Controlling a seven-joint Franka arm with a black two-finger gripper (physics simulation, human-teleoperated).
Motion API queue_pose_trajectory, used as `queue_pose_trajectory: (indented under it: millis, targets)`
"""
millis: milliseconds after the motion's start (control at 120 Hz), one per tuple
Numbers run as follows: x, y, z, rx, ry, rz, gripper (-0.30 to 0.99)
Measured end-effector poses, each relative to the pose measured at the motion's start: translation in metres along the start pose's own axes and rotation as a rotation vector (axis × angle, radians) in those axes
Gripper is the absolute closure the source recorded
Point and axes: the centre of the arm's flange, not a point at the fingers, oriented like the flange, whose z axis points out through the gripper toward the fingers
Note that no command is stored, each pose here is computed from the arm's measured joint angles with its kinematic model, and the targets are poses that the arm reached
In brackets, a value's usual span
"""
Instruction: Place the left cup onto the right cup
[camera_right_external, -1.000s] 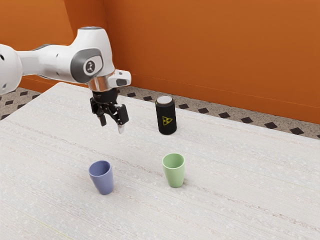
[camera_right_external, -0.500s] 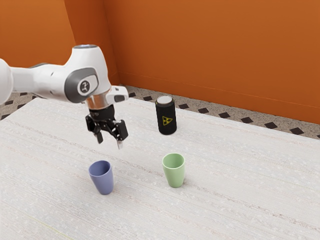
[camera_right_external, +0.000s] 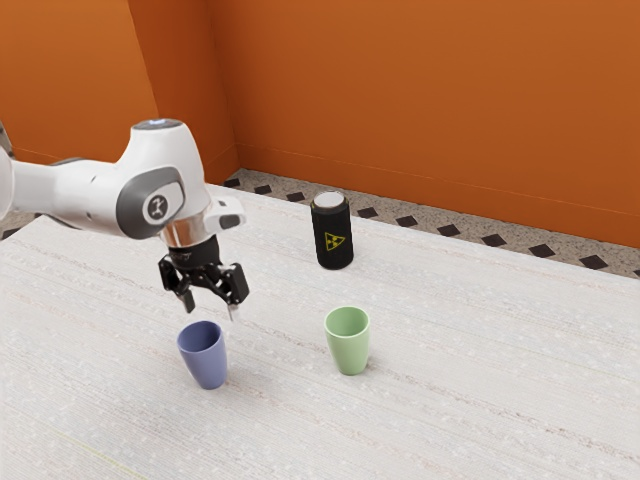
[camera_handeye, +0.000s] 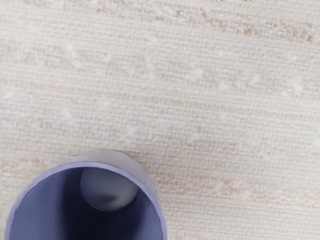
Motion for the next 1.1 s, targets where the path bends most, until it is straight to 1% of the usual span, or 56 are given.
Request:
queue_pose_trajectory:
  millis: [275,467,600,850,1100]
  targets:
    - [-0.005,-0.010,0.019,0.002,0.000,-0.079,0.03]
    - [-0.002,-0.001,0.025,0.003,0.006,-0.093,0.03]
    - [0.001,0.006,0.035,0.008,-0.001,-0.094,0.03]
    - [0.003,0.034,0.052,0.016,-0.015,-0.059,0.03]
    - [0.008,0.023,0.054,0.015,-0.014,-0.091,0.03]
